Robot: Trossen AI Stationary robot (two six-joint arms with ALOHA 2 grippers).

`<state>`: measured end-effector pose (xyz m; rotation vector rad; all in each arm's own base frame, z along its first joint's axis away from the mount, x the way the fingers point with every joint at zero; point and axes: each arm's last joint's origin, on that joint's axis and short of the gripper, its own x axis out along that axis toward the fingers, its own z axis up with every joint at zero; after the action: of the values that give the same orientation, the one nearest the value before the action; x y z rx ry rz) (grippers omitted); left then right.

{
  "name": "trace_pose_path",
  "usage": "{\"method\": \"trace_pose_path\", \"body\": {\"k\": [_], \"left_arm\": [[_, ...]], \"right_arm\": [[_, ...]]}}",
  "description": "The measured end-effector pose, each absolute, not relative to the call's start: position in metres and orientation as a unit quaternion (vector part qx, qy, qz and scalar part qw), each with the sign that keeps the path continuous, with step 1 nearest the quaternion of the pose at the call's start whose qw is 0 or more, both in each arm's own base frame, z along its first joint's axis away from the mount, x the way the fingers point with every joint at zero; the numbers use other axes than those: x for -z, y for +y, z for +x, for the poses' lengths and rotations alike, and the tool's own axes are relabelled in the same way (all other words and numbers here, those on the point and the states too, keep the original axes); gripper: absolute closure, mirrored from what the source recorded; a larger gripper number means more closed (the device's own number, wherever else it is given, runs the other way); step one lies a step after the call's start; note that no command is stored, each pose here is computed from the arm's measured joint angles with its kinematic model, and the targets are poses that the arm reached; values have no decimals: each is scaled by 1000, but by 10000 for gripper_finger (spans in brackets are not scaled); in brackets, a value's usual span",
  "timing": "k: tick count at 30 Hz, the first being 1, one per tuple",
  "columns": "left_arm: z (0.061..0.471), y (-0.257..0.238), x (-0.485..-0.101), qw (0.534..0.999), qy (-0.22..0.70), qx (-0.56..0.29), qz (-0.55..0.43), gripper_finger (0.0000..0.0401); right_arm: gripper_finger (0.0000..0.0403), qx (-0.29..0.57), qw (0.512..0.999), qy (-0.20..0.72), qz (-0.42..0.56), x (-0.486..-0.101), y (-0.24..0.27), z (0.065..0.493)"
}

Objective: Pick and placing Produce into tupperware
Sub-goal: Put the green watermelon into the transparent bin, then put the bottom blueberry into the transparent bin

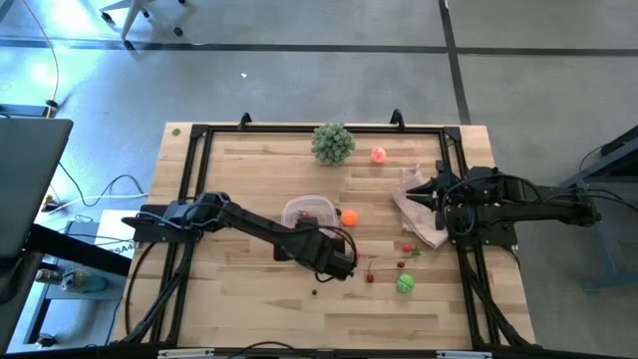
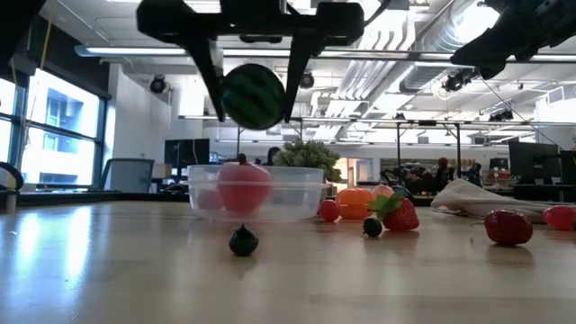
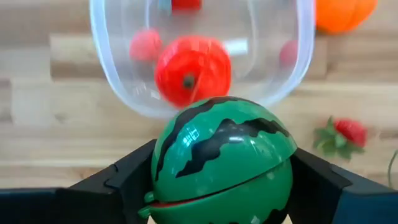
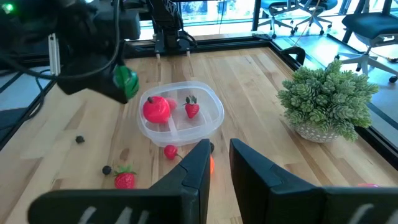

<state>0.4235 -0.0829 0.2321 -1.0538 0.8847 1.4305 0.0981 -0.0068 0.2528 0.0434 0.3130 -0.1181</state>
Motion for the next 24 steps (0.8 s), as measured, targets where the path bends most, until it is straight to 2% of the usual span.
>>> {"method": "trace_pose_path", "body": {"k": [4, 8, 11, 18, 24], "left_arm": [[426, -65, -240, 563, 375, -605, -420, 135], [430, -35, -241, 570, 408, -591, -398, 106], [431, -11, -240, 564, 433, -582, -394, 99], [430, 33, -240, 552, 474, -567, -387, 132], [427, 38, -230, 541, 496, -562, -381, 158]], "right_arm": [[351, 59, 986, 156, 22, -253, -7, 98], [351, 59, 986, 156, 22, -253, -7, 98], [351, 59, 986, 156, 22, -253, -7, 98], [351, 59, 986, 156, 22, -253, -7, 98], [351, 59, 986, 156, 22, -253, -7, 98]]}}
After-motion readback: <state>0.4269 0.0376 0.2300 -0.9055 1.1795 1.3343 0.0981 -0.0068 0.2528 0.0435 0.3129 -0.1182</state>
